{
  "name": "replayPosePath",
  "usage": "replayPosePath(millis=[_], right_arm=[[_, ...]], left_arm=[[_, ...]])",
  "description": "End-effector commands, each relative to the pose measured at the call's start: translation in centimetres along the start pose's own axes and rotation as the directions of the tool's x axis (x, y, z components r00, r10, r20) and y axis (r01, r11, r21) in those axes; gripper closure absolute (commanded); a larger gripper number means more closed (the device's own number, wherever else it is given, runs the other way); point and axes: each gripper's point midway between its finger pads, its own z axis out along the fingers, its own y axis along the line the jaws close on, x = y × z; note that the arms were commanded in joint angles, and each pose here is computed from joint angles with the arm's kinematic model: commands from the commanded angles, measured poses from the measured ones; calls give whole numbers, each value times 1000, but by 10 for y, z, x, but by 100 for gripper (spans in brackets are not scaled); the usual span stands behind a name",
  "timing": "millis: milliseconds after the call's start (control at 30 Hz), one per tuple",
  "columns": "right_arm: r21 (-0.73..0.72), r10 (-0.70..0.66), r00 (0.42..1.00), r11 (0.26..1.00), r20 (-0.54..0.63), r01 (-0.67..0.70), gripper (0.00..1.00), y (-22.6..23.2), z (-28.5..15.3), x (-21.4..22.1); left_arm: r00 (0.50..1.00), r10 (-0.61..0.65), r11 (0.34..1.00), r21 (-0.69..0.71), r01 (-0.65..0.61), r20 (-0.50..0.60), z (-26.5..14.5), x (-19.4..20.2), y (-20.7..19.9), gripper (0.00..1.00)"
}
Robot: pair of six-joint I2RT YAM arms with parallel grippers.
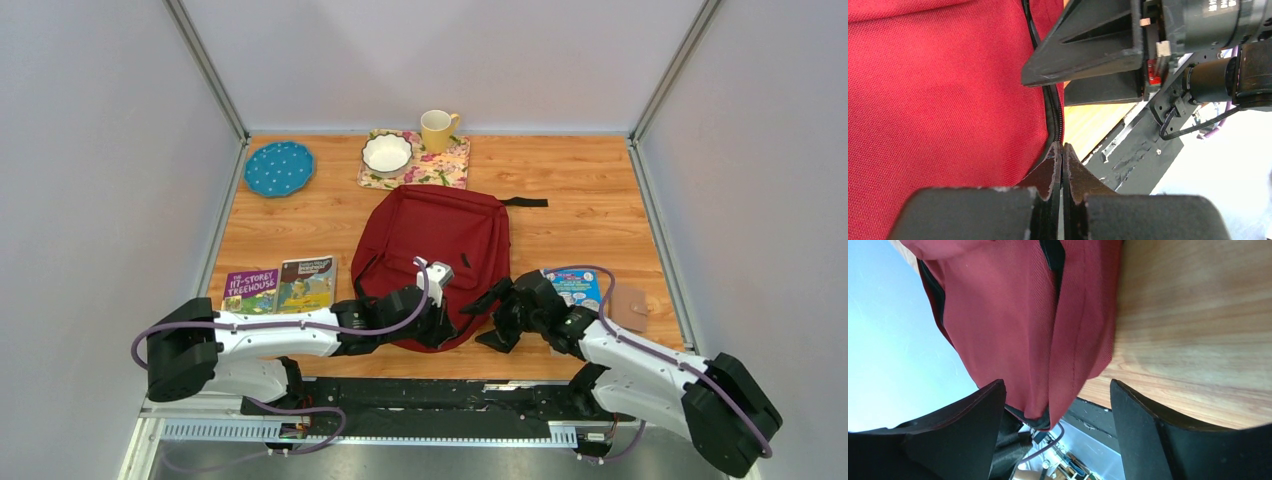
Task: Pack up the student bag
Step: Unzip the student bag at the center of the board.
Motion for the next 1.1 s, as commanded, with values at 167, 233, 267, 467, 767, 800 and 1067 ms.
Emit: replayPosePath(millis=[167, 233, 267, 467, 767, 800, 1067], right_arm=[[-57, 14, 1000, 998, -8, -14, 38, 34, 20, -2], [-51, 14, 1000, 999, -11, -15, 59, 32, 27, -3], [-61, 9, 1000, 998, -9, -10, 65, 34, 27, -3], [-3, -40, 994, 999, 100, 41, 100, 19, 26, -24], [54, -169, 975, 985, 142, 163, 100, 0, 20, -42], [56, -183, 973, 983, 142, 176, 100, 0, 20, -42], [118, -307, 939, 949, 155, 291, 100, -8, 14, -57]], left_arm=[[997, 45, 999, 27, -47, 60, -12, -14, -6, 100], [997, 43, 998, 36, -45, 57, -13, -12, -7, 100], [998, 40, 998, 35, -42, 57, -13, -12, -6, 100], [999, 18, 997, -70, -15, 42, -23, 4, 24, 100], [988, 45, 935, -355, 10, 147, -70, 16, 108, 100], [987, 62, 929, -371, -2, 150, -74, 16, 113, 100], [977, 112, 876, -481, -11, 182, -99, 5, 135, 100]])
